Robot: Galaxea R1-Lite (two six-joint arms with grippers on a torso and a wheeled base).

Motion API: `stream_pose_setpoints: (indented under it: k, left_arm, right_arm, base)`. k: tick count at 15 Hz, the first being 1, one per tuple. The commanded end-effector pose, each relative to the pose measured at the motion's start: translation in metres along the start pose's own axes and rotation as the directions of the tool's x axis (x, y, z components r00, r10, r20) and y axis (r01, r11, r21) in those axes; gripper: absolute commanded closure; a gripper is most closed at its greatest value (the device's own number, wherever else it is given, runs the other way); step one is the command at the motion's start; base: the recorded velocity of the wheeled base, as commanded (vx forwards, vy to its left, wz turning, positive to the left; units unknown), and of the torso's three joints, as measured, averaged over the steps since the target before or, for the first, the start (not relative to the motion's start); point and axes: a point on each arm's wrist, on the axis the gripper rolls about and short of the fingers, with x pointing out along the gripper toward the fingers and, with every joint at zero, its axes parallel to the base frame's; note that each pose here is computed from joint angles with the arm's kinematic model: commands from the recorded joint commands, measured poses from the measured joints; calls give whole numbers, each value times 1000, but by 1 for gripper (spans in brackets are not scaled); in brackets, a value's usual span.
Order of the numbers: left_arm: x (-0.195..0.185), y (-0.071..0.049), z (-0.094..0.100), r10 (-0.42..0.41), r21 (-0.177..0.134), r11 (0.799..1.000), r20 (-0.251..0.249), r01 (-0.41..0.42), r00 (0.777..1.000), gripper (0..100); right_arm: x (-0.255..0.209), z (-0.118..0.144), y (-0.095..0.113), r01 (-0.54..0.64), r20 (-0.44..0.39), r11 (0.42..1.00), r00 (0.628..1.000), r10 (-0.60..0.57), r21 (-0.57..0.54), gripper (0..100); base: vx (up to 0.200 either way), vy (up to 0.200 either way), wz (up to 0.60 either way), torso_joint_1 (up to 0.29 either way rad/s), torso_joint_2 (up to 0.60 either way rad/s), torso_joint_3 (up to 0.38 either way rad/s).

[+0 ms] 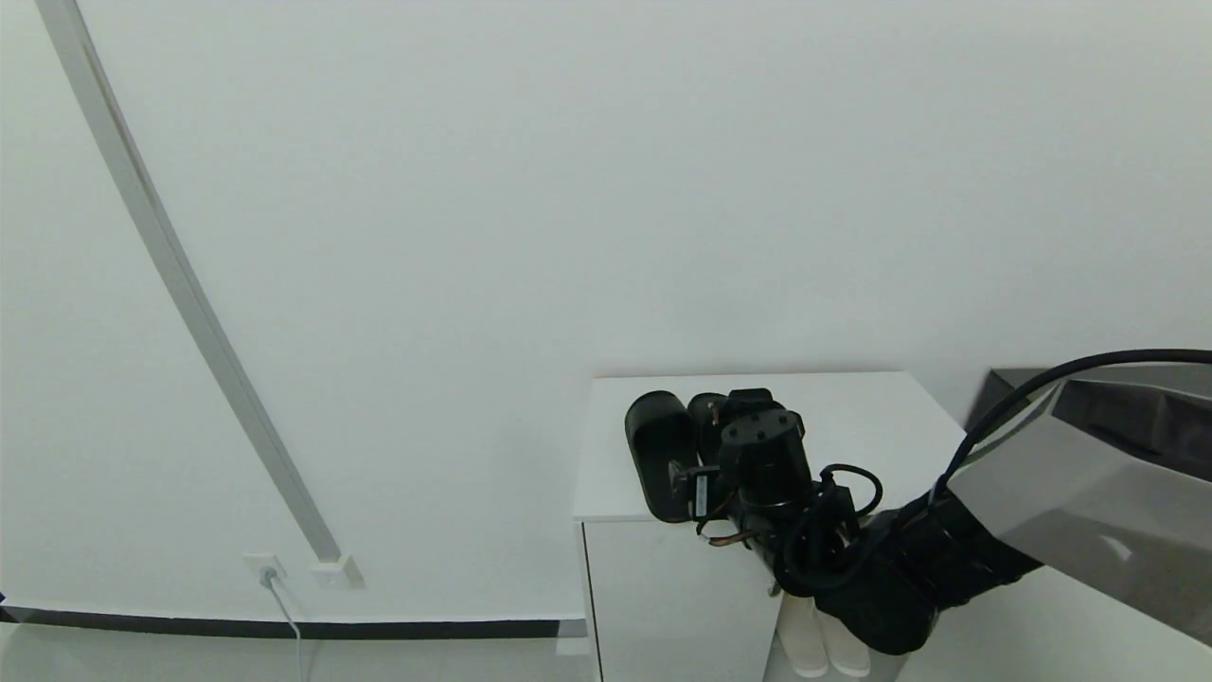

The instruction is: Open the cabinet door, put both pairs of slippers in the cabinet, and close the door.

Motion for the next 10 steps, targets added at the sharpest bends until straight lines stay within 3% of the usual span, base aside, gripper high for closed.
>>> stream_pose_setpoints:
  k: [1, 7, 10]
  left_arm:
    - [0, 0, 0, 0, -3, 1000, 0, 0, 1000, 100]
    - [0, 0, 0, 0, -3, 1000, 0, 0, 1000, 100]
    - [0, 0, 0, 0, -3, 1000, 0, 0, 1000, 100]
  right_arm:
    - [4, -15, 0, 6, -36, 1000, 999, -7, -19, 0]
    - [39, -44, 2, 13, 4, 1000, 1000, -13, -23, 0]
    - [50, -44, 1, 25, 17, 999, 1000, -24, -37, 0]
  base:
    - [0, 0, 0, 0, 0, 0]
    - [0, 0, 0, 0, 0, 0]
    - [0, 0, 0, 0, 0, 0]
